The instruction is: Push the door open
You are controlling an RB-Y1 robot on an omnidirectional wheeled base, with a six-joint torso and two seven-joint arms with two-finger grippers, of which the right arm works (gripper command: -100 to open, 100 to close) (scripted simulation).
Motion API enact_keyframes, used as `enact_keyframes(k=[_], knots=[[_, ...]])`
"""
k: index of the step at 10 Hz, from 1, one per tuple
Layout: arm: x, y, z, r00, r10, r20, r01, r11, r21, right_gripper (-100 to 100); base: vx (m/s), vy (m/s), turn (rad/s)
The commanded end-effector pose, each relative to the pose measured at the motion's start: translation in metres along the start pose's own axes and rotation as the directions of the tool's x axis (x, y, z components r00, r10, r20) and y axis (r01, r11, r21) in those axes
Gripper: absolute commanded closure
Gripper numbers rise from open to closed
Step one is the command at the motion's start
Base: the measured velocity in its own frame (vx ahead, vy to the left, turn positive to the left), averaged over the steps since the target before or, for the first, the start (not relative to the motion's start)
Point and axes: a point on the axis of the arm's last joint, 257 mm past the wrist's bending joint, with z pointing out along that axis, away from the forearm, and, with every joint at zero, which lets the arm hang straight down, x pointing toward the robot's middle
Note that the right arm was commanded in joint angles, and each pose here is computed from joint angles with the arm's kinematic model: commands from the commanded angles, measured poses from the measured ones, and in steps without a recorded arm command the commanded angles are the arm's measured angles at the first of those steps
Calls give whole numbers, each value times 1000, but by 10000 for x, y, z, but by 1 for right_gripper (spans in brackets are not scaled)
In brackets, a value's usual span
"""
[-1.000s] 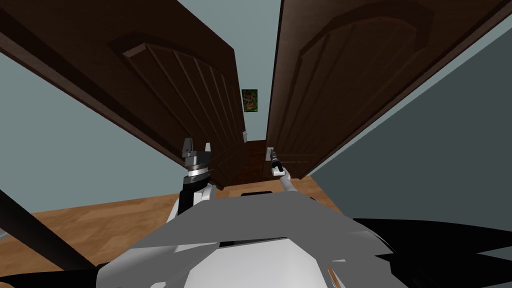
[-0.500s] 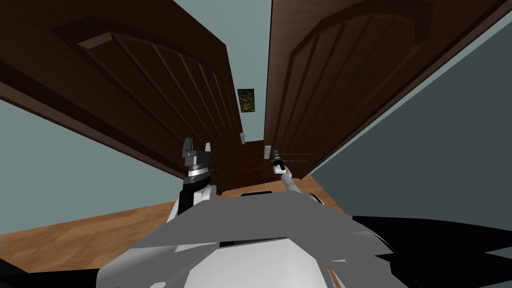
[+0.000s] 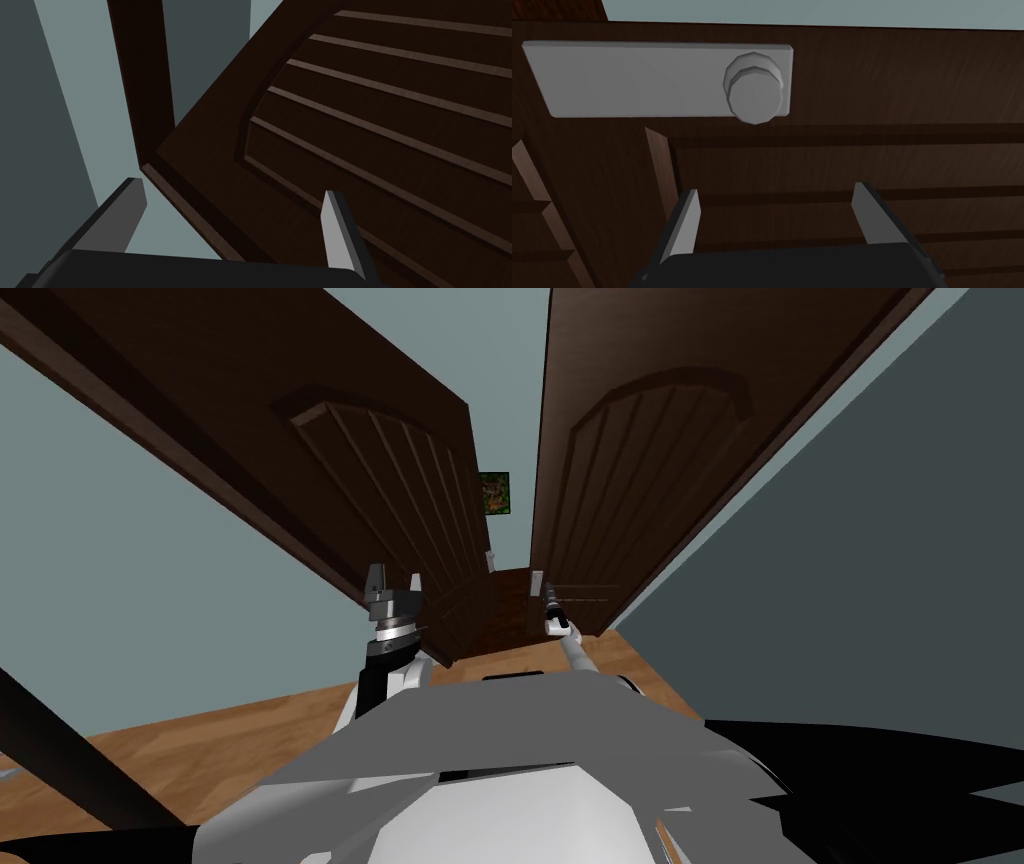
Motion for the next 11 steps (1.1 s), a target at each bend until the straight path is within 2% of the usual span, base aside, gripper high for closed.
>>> enact_keyframes(k=[1,3,6,11], knots=[[84,-26,-9,1000,21,-4,-21,1000,10,-100,-189,129,-36],[-34,-22,0,1000,0,5,0,1000,3,-100,0,36,8],[-108,-17,-5,1000,-10,12,10,1000,-3,-100,182,-4,20],[-97,-34,-33,1000,-1,18,2,1000,-7,-100,181,-13,23]])
